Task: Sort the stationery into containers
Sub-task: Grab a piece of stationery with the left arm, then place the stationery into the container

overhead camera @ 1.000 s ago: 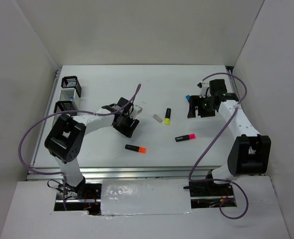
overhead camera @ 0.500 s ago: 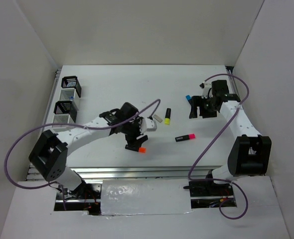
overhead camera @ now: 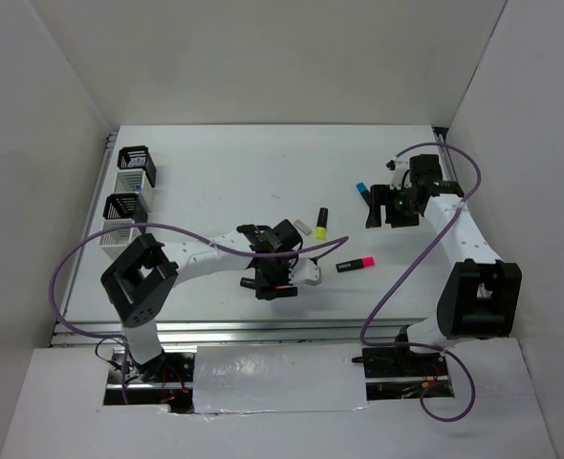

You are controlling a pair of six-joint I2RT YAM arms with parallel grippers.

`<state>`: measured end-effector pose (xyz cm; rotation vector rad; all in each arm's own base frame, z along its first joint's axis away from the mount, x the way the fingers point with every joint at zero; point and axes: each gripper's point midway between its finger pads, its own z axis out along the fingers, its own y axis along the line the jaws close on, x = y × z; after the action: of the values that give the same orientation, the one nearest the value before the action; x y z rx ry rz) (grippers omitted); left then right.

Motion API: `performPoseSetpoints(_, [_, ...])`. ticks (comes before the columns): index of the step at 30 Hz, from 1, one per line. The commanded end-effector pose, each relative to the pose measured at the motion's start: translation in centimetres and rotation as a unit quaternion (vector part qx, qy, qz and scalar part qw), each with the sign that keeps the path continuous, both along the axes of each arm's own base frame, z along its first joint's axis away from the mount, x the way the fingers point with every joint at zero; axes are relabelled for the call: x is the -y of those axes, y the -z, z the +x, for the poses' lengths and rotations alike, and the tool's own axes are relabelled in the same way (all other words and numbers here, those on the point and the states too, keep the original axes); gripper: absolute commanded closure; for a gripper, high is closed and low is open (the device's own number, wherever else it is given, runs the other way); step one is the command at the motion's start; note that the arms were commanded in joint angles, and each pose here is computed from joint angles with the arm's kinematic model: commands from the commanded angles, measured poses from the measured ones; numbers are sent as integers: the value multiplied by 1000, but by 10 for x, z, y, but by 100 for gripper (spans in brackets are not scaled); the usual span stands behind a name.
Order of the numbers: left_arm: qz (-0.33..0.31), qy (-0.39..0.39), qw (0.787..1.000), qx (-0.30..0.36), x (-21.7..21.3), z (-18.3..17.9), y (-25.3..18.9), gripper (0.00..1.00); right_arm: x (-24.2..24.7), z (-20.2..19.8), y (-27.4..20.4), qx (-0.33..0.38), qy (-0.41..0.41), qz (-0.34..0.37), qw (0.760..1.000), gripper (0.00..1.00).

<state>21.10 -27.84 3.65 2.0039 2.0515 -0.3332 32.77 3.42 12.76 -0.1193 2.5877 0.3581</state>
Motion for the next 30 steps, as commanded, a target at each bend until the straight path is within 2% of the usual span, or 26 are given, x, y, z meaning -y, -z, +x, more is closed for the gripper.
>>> performPoseSetpoints(1, [22, 8, 1000, 21, -2, 10, 0, 25, 1, 0, -13, 28, -5, 0, 1000, 19])
performPoseSetpoints(11, [57, 32, 998, 10, -6, 10, 21, 33, 5, 2, -11, 27, -6, -3, 1000, 19])
performPoseSetpoints(13, [61, 31, 998, 14, -6, 12, 24, 38, 6, 2, -11, 26, -5, -4, 1000, 19])
performPoseSetpoints(18, [58, 7, 998, 7, -11, 18, 22, 62, 8, 2, -8, 24, -4, -4, 1000, 20])
performPoseSetpoints(20, [23, -15, 1000, 8, -11, 24, 8, 69, 8, 2, -7, 25, -4, -3, 1000, 20])
performPoseSetpoints(21, [-1, -42, 999, 15, -16, 39, -2, 71, 7, 2, -6, 23, -4, -1, 1000, 20])
performPoseSetpoints(23, [-72, -79, 994, 17, -19, 51, -36, 76, 7, 2, -4, 23, -4, 2, 1000, 20])
performPoseSetpoints(24, [-104, -120, 987, 24, -35, 73, -53, 78, 7, 3, -3, 22, -4, 3, 1000, 20])
performPoseSetpoints(25, [-171, -165, 971, 34, -51, 94, -86, 81, 5, 3, -2, 21, -5, 6, 1000, 20])
performPoseSetpoints(26, [-208, -182, 960, 41, -60, 102, -105, 83, 5, 4, -2, 21, -5, 7, 1000, 20])
performPoseSetpoints(27, [-280, -178, 942, 50, -62, 104, -141, 88, 4, 5, -1, 20, -4, 9, 1000, 20])
performPoseSetpoints(28, [-314, -191, 928, 63, -74, 112, -160, 92, 3, 5, 0, 20, -5, 11, 1000, 20])
performPoseSetpoints(29, [-339, -234, 907, 89, -107, 129, -175, 99, 3, 5, 1, 18, -5, 12, 1000, 20])
performPoseSetpoints(30, [-360, -256, 891, 108, -122, 136, -189, 100, 2, 6, 2, 16, -4, 12, 1000, 20])
